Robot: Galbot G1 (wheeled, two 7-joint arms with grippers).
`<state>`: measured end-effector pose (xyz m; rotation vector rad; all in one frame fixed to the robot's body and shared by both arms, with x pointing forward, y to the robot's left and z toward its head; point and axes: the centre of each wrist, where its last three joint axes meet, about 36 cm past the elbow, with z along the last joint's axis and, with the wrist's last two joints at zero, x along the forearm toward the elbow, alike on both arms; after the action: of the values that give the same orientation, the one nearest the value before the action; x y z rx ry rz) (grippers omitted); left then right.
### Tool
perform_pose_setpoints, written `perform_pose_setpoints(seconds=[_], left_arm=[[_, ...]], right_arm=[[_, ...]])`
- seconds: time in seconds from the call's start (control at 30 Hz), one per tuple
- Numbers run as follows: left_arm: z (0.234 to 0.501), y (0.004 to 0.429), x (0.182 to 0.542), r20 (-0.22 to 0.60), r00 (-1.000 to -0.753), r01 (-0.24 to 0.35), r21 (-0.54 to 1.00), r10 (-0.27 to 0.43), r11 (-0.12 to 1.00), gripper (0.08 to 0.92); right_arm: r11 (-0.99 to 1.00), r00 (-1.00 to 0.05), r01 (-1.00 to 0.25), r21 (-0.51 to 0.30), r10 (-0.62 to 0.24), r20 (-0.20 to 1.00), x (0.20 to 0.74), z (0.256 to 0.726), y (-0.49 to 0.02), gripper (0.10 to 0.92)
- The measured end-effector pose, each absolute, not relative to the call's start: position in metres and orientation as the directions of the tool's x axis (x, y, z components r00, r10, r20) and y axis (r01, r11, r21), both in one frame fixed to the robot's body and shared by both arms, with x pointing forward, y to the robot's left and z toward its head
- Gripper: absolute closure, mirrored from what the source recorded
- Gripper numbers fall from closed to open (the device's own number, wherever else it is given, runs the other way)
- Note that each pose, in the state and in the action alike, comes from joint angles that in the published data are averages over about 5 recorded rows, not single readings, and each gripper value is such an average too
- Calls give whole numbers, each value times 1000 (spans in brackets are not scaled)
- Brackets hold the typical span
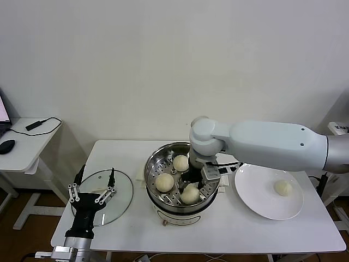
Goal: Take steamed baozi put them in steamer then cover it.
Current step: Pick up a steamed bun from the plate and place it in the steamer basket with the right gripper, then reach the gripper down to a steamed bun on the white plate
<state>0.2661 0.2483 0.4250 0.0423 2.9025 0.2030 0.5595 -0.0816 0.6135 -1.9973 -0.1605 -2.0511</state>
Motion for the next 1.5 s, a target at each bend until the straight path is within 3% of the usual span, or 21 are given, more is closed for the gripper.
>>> perform_pose_setpoints(seconds=[0.17, 0.4, 0.53, 0.63, 0.8, 0.93, 1.07, 1.27, 1.5], left_arm=[[425, 249, 266, -227, -973, 10, 141, 43, 990, 177], [422, 248, 267, -223, -974, 12, 139, 43, 990, 177], [422, 248, 267, -223, -974, 13, 138, 44, 990, 177], [421, 247, 269, -226, -973, 14, 136, 45, 991, 177], [422, 246, 271, -232, -971, 21, 135, 52, 991, 177], [422, 245, 272, -235, -970, 25, 136, 57, 990, 177], [423, 245, 273, -237, -970, 26, 136, 58, 990, 177], [422, 245, 272, -232, -971, 23, 138, 55, 990, 177], [422, 248, 271, -227, -973, 17, 143, 49, 990, 177]], right_arm=[[-953, -13, 282, -108, -116, 993, 559, 614, -80, 204], [-955, -37, 270, -120, -135, 990, 565, 631, -86, 200], [-969, -77, 195, -152, -170, 982, 578, 657, -102, 200], [-979, -113, 65, -195, -201, 973, 593, 681, -126, 200], [-924, -166, -275, -264, -225, 960, 624, 710, -192, 200], [-788, -197, -545, -286, -212, 957, 649, 716, -264, 200], [-610, -214, -737, -289, -195, 957, 664, 705, -339, 200], [-366, -207, -895, -254, -162, 965, 666, 658, -430, 200], [-197, -161, -963, -182, -120, 980, 651, 597, -488, 200]])
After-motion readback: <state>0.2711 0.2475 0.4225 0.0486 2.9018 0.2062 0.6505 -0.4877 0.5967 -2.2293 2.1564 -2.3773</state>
